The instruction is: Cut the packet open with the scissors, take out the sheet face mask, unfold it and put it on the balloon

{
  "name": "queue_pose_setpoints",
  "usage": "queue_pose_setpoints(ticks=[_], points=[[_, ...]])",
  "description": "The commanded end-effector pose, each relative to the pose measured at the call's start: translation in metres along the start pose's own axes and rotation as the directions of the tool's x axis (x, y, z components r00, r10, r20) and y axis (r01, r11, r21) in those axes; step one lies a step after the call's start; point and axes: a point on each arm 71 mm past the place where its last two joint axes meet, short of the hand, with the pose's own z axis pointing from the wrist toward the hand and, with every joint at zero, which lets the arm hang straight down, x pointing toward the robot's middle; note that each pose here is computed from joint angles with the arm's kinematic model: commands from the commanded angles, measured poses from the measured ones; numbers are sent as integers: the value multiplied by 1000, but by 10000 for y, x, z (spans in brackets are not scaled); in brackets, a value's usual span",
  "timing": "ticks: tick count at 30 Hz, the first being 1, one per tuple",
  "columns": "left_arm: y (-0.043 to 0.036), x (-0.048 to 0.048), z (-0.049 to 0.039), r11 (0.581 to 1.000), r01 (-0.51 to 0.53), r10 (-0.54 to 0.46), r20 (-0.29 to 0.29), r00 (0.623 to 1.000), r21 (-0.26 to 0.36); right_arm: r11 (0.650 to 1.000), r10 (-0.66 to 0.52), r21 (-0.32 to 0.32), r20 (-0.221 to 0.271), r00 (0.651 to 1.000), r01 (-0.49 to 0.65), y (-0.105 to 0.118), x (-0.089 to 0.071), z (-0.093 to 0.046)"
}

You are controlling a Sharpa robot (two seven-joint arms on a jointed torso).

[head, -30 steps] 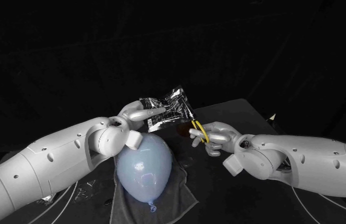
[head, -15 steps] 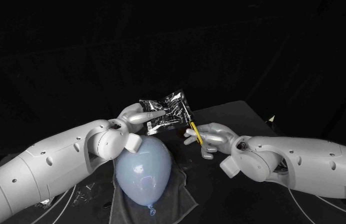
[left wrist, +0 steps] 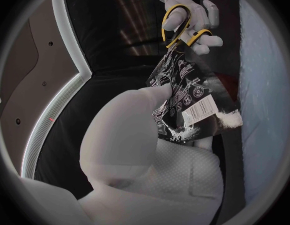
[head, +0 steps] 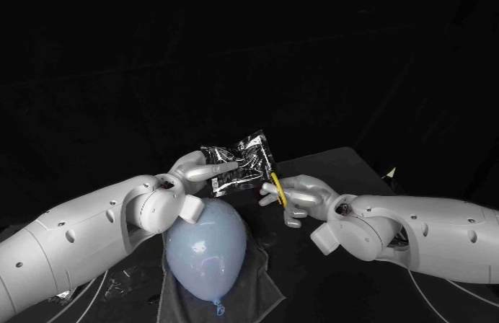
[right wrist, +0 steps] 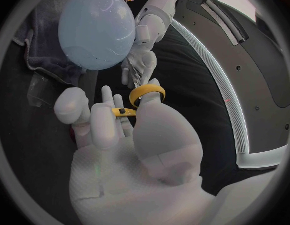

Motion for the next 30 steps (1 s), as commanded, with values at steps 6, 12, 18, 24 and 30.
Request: queue_pose_setpoints(ticks=[6,12,18,24,30], points=[[-11,40,3,1000,-25,25,-33,999,19,999,11,-44,34,999,-10,115,-35,21],[-11,29,-1,999,-27,27,-30,999,20,999,6,-36,41,999,-5,119,-56,19],[-12,21,-2,999,-27,28,-28,999,23,1000,-1,-25,53,999,2,111,-87,11],[-13,5,-6,999,-28,29,-23,999,28,1000,-12,-8,65,998,13,97,-158,-34],[-13,-13,-10,999,-29,30,-17,999,30,1000,-16,-2,51,999,16,98,-188,-79]])
